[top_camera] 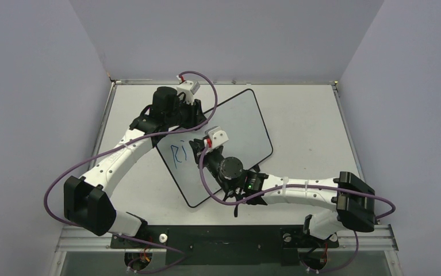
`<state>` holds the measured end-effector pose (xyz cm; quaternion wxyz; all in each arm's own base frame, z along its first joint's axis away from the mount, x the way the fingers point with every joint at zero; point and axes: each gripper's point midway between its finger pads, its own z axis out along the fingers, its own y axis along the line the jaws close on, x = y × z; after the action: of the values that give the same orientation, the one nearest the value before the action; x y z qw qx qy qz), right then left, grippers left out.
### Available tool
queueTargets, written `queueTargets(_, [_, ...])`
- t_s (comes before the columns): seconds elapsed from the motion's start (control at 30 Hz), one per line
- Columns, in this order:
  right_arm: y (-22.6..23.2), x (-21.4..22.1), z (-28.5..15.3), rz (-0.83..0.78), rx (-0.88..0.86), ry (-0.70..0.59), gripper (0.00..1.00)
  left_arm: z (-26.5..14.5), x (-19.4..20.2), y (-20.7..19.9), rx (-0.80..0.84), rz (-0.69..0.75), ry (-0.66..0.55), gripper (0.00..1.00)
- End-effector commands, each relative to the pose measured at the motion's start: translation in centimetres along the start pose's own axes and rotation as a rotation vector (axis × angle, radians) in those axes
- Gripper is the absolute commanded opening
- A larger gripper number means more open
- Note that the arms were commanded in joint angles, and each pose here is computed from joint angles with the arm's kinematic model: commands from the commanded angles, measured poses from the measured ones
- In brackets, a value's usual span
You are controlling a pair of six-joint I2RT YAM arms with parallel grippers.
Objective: Write a sentence on the whiteboard
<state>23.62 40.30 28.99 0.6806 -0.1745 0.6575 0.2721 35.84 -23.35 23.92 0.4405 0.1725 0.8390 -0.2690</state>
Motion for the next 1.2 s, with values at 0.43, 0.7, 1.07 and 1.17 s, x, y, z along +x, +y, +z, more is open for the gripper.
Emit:
queueTargets(0.43, [-2.4,2.7,-0.3,0.004,0.116,0.008,0.00,-2.3,-5.1,-0.9,-0.002,0.048,-0.182,0.00])
queueTargets(0.7, [-2.3,2.4,1.0,-0.015,0.114,0.002,0.00,-2.5,-5.2,-0.9,-0.002,0.048,-0.184,0.00])
queueTargets(1.07, [-2.7,2.5,1.2,0.004,0.121,0.003,0.00,-2.5,-5.3,-1.3,0.014,0.036,-0.185,0.00])
queueTargets(1.17, [-2.6,2.4,1.2,0.007,0.117,0.001,0.00,-2.5,-5.3,-1.4,0.017,0.035,-0.187,0.00])
